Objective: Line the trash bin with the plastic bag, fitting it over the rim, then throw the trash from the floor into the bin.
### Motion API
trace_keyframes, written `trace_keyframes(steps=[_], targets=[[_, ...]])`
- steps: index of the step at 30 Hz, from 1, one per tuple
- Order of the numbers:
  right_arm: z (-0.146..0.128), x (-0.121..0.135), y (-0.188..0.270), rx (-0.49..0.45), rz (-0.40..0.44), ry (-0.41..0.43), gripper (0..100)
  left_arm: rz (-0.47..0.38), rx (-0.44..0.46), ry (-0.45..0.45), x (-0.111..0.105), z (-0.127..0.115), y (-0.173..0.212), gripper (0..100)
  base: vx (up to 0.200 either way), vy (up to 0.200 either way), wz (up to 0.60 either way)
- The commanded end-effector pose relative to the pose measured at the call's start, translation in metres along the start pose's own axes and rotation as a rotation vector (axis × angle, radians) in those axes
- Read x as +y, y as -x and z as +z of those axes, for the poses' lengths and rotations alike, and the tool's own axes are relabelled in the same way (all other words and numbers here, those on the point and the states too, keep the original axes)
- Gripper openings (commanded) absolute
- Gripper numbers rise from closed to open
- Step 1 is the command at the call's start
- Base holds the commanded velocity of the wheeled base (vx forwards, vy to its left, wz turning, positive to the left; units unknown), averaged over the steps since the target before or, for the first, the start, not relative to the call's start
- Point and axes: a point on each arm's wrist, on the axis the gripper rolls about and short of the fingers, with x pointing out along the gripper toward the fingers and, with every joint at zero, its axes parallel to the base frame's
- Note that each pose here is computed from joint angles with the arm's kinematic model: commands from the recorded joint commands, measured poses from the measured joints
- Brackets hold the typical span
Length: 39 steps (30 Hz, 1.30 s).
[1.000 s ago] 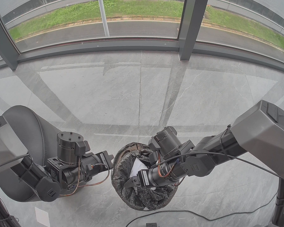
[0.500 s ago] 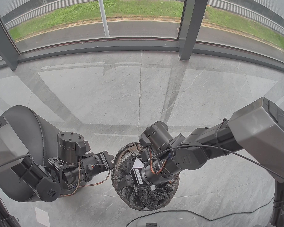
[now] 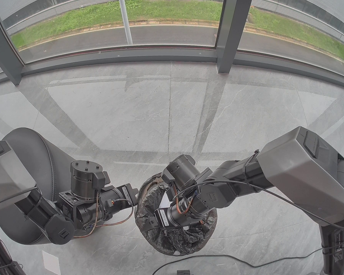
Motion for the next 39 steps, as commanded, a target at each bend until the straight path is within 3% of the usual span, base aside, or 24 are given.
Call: trace_keyframes(steps=[1,5,13,18,19,21,22,39], targets=[[0.011,-0.013,-0.013,0.015,-0.043,-0.029,100,0.003,0.003,0.000,0.001,-0.001,-0.001,0,0.000,0.000,0.00],[0.023,-0.015,-0.018,0.025,-0.099,-0.042,100,0.004,0.006,0.000,0.001,-0.001,-0.002,0,0.000,0.000,0.00],[0.053,-0.026,-0.023,0.018,-0.118,-0.075,100,0.010,0.011,0.000,0.002,-0.003,-0.004,0,0.000,0.000,0.00],[0.039,-0.049,-0.044,0.154,-0.186,-0.137,100,0.013,0.015,0.000,0.003,-0.003,-0.005,0,0.000,0.000,0.00],[0.030,-0.057,-0.053,0.225,-0.217,-0.159,100,0.014,0.016,0.000,0.003,-0.004,-0.006,0,0.000,0.000,0.00],[0.027,-0.059,-0.056,0.246,-0.226,-0.165,100,0.014,0.016,0.000,0.003,-0.004,-0.006,0,0.000,0.000,0.00],[0.017,-0.068,-0.065,0.326,-0.261,-0.195,100,0.018,0.021,0.000,0.004,-0.005,-0.007,0,0.000,0.000,0.00],[-0.039,-0.120,-0.118,0.675,-0.416,-0.341,100,0.019,0.028,0.000,0.005,-0.006,-0.008,0,0.000,0.000,0.00]])
